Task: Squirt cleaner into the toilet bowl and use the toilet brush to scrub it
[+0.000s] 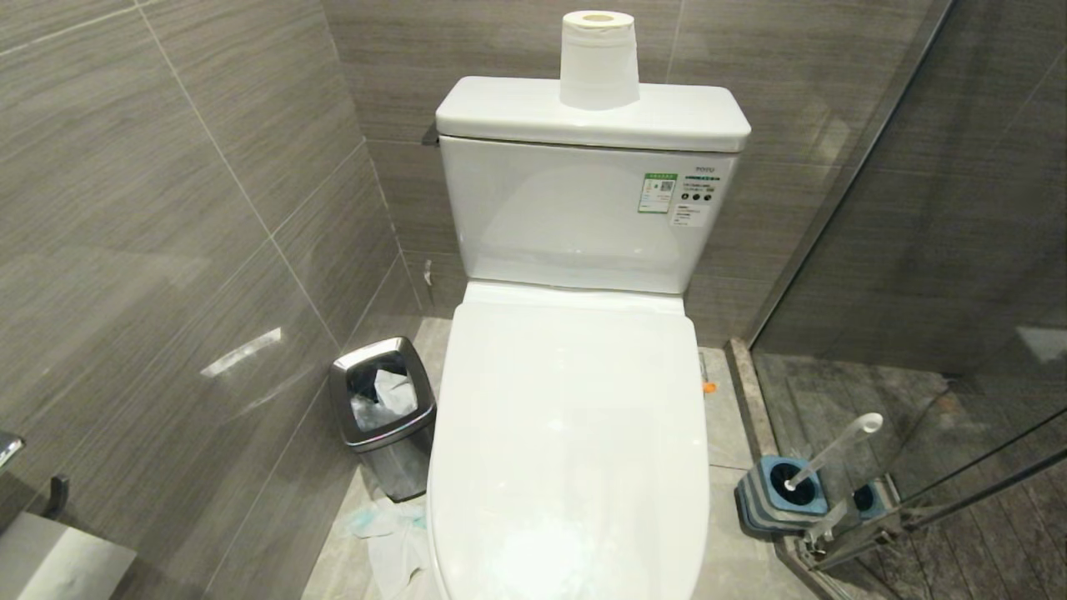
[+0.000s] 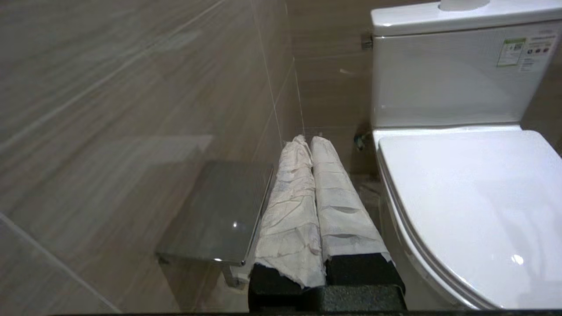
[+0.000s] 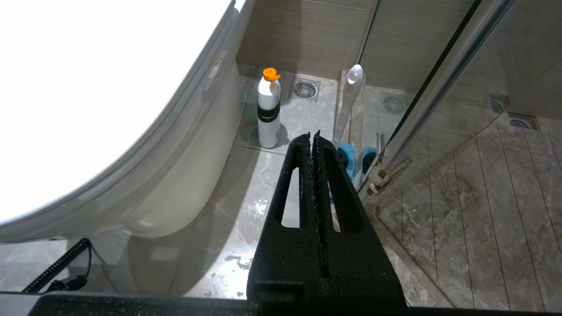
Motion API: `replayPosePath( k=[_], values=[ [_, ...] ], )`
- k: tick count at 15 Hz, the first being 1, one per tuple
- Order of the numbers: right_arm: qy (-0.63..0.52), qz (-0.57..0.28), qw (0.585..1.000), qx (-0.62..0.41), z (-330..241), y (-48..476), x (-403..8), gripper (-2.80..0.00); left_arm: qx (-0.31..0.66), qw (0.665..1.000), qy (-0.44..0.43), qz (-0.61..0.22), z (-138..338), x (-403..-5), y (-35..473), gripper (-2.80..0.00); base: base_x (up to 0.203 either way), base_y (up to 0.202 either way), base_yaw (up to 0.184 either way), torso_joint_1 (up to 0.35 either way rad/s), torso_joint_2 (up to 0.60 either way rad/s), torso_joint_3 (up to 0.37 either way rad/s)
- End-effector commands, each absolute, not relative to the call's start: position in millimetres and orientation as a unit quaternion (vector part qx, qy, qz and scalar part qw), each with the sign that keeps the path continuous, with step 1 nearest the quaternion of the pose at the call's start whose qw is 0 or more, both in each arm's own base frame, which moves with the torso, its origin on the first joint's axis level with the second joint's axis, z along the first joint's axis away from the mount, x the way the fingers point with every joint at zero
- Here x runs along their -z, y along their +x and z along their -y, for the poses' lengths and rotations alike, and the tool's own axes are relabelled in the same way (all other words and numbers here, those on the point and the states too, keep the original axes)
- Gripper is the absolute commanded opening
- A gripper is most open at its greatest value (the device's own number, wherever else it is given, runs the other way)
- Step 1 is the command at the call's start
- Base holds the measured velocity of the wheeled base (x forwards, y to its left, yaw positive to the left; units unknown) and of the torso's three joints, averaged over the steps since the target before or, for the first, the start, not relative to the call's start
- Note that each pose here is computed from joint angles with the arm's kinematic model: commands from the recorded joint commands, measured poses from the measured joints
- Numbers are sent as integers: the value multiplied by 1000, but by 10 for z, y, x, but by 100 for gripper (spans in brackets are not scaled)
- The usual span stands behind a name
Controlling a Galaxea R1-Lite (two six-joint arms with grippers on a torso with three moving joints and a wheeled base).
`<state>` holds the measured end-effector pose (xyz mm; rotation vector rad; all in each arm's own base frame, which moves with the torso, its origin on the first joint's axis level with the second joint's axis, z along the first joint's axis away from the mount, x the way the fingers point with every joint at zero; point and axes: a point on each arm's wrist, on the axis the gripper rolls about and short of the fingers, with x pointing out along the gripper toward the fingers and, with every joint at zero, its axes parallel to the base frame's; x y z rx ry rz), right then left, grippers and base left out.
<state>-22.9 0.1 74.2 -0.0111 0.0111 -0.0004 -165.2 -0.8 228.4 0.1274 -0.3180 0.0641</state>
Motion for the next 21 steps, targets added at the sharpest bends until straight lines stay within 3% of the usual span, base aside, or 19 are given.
replayPosePath(
  k=[1,8,15,21],
  values=[
    [-6,-6,1000,0,-1,-228,-742,-280,-31,988,63,140,4,-2135,-1553,-280,0,0,0,0,0,0],
    [-6,-6,1000,0,-1,-228,-743,-280,-29,986,66,153,-2,-1637,-653,-280,0,0,0,0,0,0],
    [-6,-6,1000,0,-1,-228,-742,-280,-30,979,66,189,-4,-1142,-304,-280,0,0,0,0,0,0],
    [-6,-6,1000,0,-1,-228,-742,-280,-22,993,63,101,-3,-961,-249,-280,0,0,0,0,0,0]
  ],
)
